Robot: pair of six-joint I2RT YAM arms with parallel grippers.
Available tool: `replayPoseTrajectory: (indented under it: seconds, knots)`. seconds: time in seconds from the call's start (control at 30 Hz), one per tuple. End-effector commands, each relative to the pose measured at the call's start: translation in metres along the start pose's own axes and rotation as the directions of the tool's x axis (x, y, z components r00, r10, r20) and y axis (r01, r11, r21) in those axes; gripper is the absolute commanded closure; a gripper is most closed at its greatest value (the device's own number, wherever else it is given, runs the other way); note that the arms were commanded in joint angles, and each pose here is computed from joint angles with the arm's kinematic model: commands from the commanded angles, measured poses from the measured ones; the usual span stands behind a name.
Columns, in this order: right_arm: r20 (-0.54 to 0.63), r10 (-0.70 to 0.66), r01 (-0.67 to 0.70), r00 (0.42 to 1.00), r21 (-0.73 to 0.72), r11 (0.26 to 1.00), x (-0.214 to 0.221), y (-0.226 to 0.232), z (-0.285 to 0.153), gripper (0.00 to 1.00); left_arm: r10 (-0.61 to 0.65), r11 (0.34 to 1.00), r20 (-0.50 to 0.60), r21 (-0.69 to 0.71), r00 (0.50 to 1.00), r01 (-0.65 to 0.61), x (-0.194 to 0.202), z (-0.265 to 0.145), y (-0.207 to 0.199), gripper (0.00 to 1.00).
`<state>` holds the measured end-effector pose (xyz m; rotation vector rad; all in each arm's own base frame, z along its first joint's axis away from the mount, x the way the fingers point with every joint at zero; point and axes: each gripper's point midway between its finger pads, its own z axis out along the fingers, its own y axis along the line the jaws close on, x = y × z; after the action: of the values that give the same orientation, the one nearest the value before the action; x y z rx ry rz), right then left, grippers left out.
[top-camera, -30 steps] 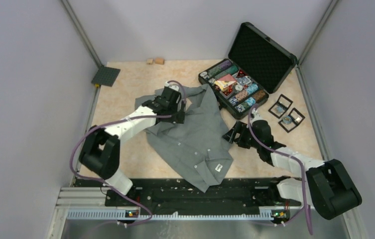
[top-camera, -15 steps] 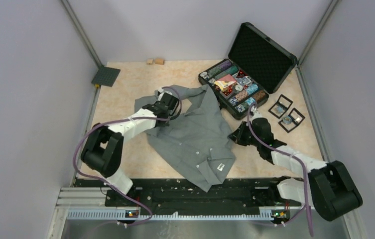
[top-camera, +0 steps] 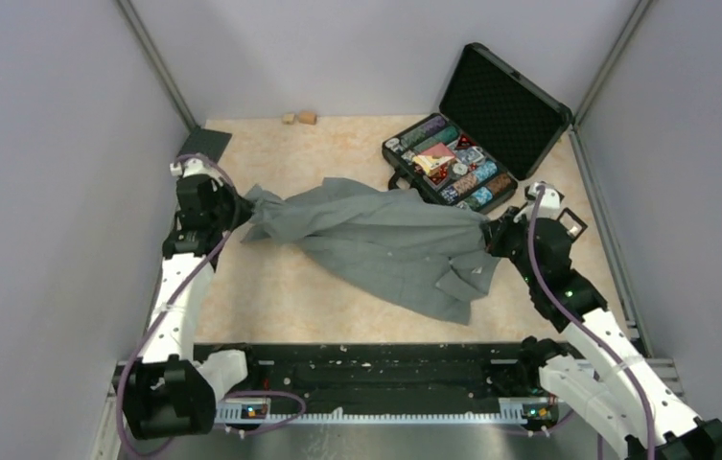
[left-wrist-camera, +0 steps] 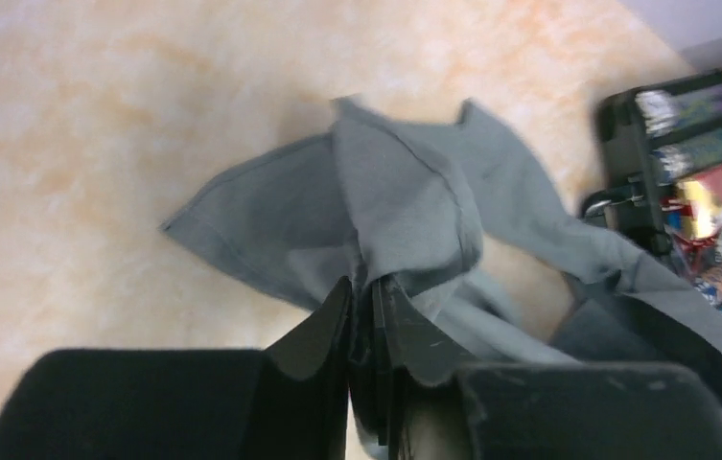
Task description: Pin the brooch onto the clothing
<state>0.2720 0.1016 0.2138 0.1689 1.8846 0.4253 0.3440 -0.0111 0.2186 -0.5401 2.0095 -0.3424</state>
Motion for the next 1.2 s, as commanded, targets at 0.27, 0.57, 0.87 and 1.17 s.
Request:
replayPoseTrajectory:
  seconds: [0.27, 0.57, 0.87, 1.17]
  knots:
    - [-0.159, -0.027, 0.045, 0.987, 0.115, 0.992, 0.064, -0.035, 0.018, 1.0, -0.164, 0.981, -0.063, -0.117, 0.984, 0.156, 0.06, -0.008, 0.059, 0.34]
    - [-0.166, -0.023, 0.041, 0.986, 0.104, 0.994, 0.067, -0.033, 0.02, 1.0, -0.357, 0.933, -0.12, -0.101, 0.926, 0.346, 0.124, -0.014, 0.067, 0.39]
    - [-0.17, -0.024, 0.042, 0.985, 0.103, 0.994, 0.069, -0.033, 0.02, 1.0, -0.512, 0.859, -0.158, -0.056, 0.845, 0.51, 0.153, 0.0, 0.063, 0.42]
    - [-0.181, -0.026, 0.045, 0.983, 0.106, 0.993, 0.073, -0.035, 0.02, 1.0, -0.591, 0.804, -0.151, -0.021, 0.793, 0.595, 0.152, 0.01, 0.058, 0.43]
